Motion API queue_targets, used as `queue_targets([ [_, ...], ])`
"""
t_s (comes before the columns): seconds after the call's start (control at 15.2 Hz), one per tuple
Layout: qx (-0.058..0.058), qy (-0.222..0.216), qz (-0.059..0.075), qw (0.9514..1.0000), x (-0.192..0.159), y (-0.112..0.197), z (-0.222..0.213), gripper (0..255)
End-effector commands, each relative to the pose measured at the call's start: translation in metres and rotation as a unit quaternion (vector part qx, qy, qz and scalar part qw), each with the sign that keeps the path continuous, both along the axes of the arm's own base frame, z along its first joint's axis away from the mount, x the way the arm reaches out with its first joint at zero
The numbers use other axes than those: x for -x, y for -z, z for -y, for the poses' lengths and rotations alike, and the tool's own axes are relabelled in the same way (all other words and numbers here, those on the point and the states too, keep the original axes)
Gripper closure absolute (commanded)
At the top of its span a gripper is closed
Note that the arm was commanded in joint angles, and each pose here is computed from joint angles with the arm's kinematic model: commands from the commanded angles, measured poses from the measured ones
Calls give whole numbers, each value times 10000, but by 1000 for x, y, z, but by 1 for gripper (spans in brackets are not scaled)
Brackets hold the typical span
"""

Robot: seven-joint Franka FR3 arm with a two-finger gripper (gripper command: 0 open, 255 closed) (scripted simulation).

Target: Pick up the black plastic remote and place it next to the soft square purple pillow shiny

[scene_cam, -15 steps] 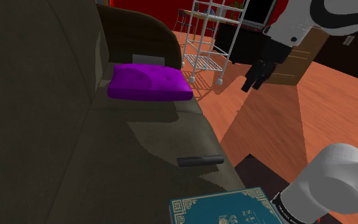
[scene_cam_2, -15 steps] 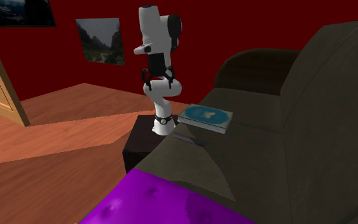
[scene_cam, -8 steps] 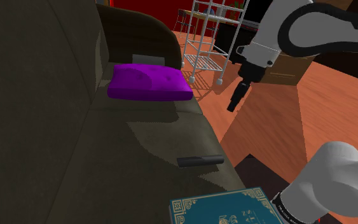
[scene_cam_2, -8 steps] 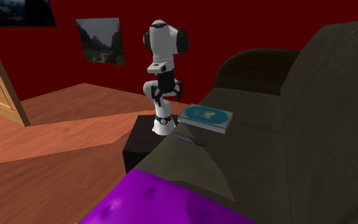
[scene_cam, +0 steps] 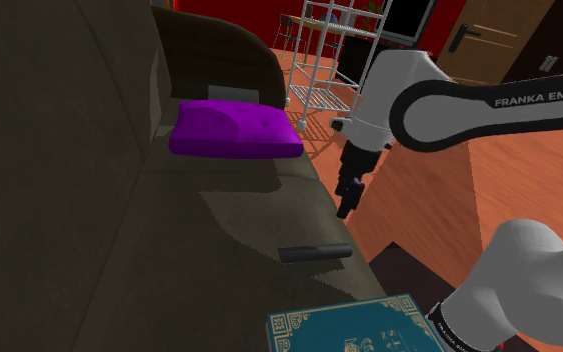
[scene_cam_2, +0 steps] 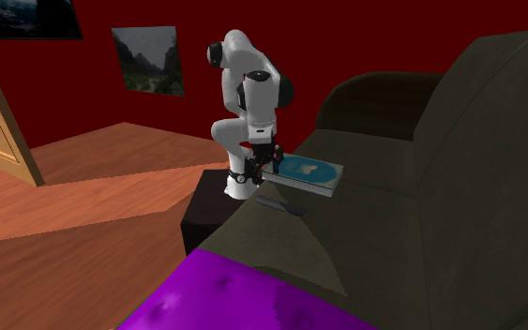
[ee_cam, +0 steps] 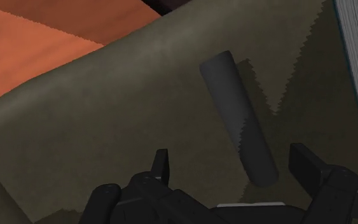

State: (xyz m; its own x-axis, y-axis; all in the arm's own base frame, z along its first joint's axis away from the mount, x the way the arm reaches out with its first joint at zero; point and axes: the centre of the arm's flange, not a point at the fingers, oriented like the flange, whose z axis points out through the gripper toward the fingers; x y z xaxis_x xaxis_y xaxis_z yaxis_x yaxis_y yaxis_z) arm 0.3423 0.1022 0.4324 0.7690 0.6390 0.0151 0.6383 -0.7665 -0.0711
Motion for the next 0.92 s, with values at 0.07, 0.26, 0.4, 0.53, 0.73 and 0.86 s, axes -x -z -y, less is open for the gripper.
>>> queue_targets([
  [0.07, 63, -728, -67, 9973, 4, 36, -19, 0],
  [0.26, 127, -1433, -139, 9895, 10, 71, -39, 0],
  [0.4, 140, -1569, -153, 9874, 12, 83, -43, 0],
  [0.53, 140, -1569, -153, 9874, 13, 93, -43, 0],
  [0.73, 140, -1569, -153, 9874, 14, 109, -43, 0],
  [0.86, 140, -1569, -153, 9874, 15, 117, -43, 0],
])
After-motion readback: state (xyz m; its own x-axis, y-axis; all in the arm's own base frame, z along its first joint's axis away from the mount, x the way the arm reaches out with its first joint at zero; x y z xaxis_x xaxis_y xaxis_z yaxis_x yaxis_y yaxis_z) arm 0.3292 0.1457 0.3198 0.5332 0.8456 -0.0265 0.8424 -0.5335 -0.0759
